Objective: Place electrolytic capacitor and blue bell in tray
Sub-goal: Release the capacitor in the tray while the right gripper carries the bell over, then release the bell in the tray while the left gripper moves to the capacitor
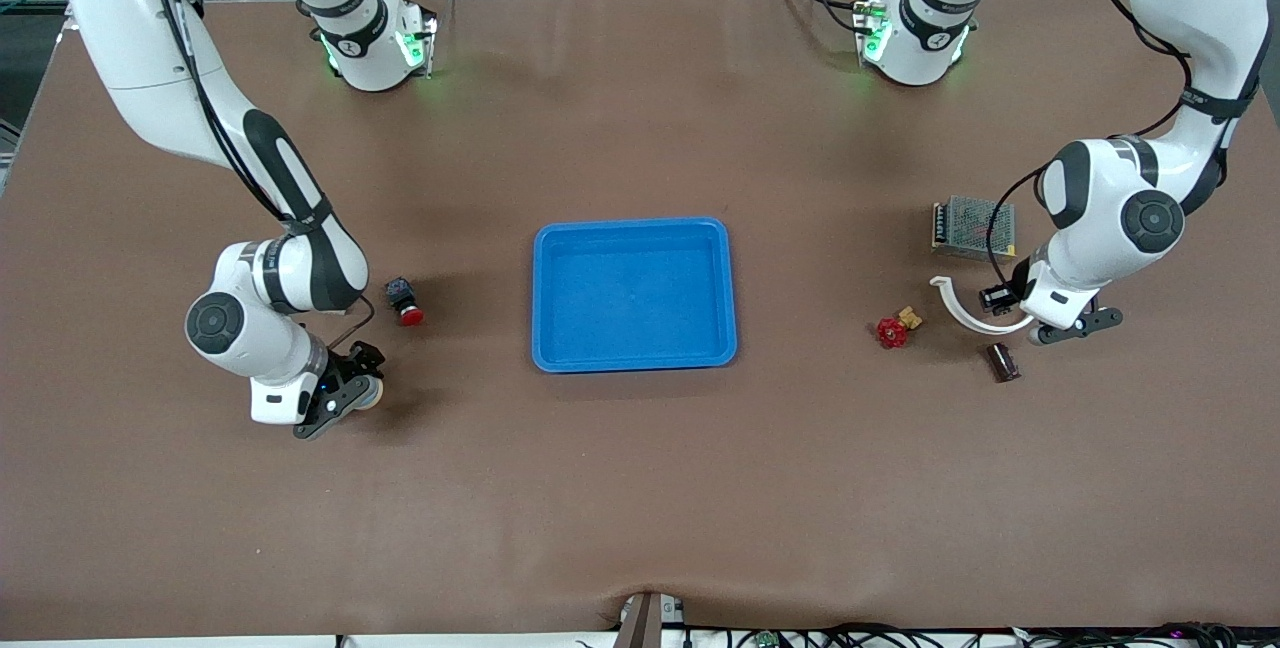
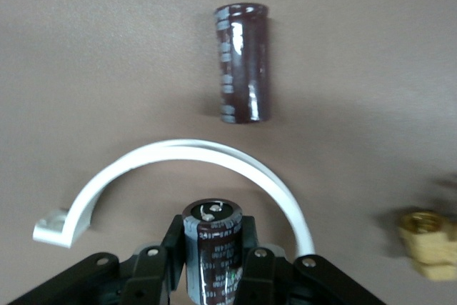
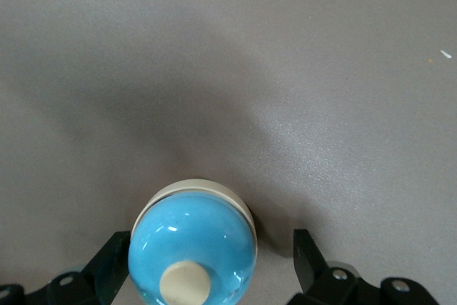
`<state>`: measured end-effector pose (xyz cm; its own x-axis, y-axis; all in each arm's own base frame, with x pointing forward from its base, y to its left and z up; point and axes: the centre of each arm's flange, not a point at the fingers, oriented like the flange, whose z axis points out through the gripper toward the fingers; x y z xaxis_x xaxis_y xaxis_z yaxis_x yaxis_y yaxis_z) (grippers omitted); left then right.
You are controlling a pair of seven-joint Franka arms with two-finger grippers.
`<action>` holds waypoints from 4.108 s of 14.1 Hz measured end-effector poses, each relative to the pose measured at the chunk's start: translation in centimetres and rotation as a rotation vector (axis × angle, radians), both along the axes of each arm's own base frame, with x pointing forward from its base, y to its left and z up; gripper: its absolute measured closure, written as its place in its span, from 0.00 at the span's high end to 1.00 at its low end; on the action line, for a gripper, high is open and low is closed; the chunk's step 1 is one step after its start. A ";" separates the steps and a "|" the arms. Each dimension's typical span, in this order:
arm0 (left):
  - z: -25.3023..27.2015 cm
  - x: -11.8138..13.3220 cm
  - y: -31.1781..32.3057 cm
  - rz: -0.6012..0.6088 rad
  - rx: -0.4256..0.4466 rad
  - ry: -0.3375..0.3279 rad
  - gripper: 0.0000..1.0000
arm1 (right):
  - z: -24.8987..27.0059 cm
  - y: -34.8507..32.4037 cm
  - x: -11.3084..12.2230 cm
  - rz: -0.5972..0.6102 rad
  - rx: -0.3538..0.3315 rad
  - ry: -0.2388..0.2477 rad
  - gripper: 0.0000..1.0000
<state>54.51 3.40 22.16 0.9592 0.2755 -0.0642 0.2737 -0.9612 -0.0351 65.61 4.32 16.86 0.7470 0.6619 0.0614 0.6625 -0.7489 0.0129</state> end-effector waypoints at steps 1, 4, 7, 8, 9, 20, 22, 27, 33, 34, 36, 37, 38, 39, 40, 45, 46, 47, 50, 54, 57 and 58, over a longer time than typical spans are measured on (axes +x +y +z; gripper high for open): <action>1.2 0.7 -1.4 0.021 0.003 0.021 0.34 | 0.0 0.0 0.0 0.000 0.000 -0.001 1.00; 4.3 2.3 -6.7 0.097 0.006 0.040 0.34 | 0.0 0.1 0.0 0.001 0.001 -0.001 0.94; 5.7 2.2 -12.1 0.164 -0.004 0.034 0.34 | 0.3 0.2 0.1 0.002 0.002 -0.004 0.69; 6.0 1.9 -13.9 0.184 -0.009 0.032 0.34 | 0.3 0.2 0.1 0.002 0.002 -0.004 0.69; 6.2 1.6 -15.6 0.204 -0.013 0.031 0.34 | 0.3 0.2 0.1 0.002 0.002 -0.004 0.69; 4.8 -5.7 -38.0 0.476 -0.002 0.073 0.34 | 7.7 6.2 1.6 -0.209 -0.004 0.128 0.69; 4.1 -6.1 -40.8 0.536 -0.009 0.092 0.34 | 9.7 9.9 0.7 -0.291 -0.011 0.137 0.69; 1.8 -7.5 -45.4 0.711 -0.003 0.127 0.34 | 11.7 21.0 -2.9 -0.460 -0.024 0.139 0.69; -2.4 -7.8 -46.3 0.888 0.003 0.142 0.34 | 11.6 30.7 -7.8 -0.579 -0.037 0.136 0.69; -2.9 -8.0 -46.4 0.912 0.009 0.149 0.34 | 11.5 31.6 -8.4 -0.589 -0.040 0.137 0.69; -3.8 -8.0 -46.3 0.937 0.021 0.157 0.34 | 11.0 32.9 -9.5 -0.601 -0.046 0.140 0.69; -4.0 -8.0 -46.1 0.943 0.025 0.157 0.34 | 10.6 33.4 -10.1 -0.607 -0.044 0.138 0.69; -4.1 -7.8 -46.0 0.947 0.027 0.155 0.34 | 10.0 34.0 -10.7 -0.617 -0.037 0.132 0.69; -4.1 -7.7 -45.9 0.949 0.026 0.153 0.41 | 9.4 34.5 -11.4 -0.624 -0.032 0.127 0.69; -4.0 -7.4 -45.8 0.953 0.023 0.150 0.50 | 8.7 35.0 -12.2 -0.628 -0.030 0.125 0.69; -0.6 -3.6 -45.6 0.987 0.016 0.122 0.99 | 6.3 36.3 -15.1 -0.624 -0.038 0.128 0.69; 0.3 -2.6 -45.4 0.996 0.022 0.116 1.00 | 5.8 36.7 -15.9 -0.624 -0.037 0.127 0.69; 1.4 -1.5 -45.1 1.004 0.025 0.108 1.00 | 5.3 37.2 -16.7 -0.620 -0.036 0.125 0.69; 4.7 1.9 -43.0 1.010 0.009 0.078 1.00 | 4.3 37.9 -18.1 -0.614 -0.023 0.116 0.69; 6.9 5.1 -37.1 0.931 0.053 0.077 1.00 | 3.5 37.6 -18.5 -0.615 -0.018 0.113 0.69; 6.9 7.3 -31.4 0.890 0.082 0.100 1.00 | 2.9 37.6 -18.9 -0.611 -0.003 0.104 0.69; 6.8 8.0 -29.4 0.895 0.089 0.104 1.00 | 2.6 37.6 -19.0 -0.610 -0.003 0.104 0.69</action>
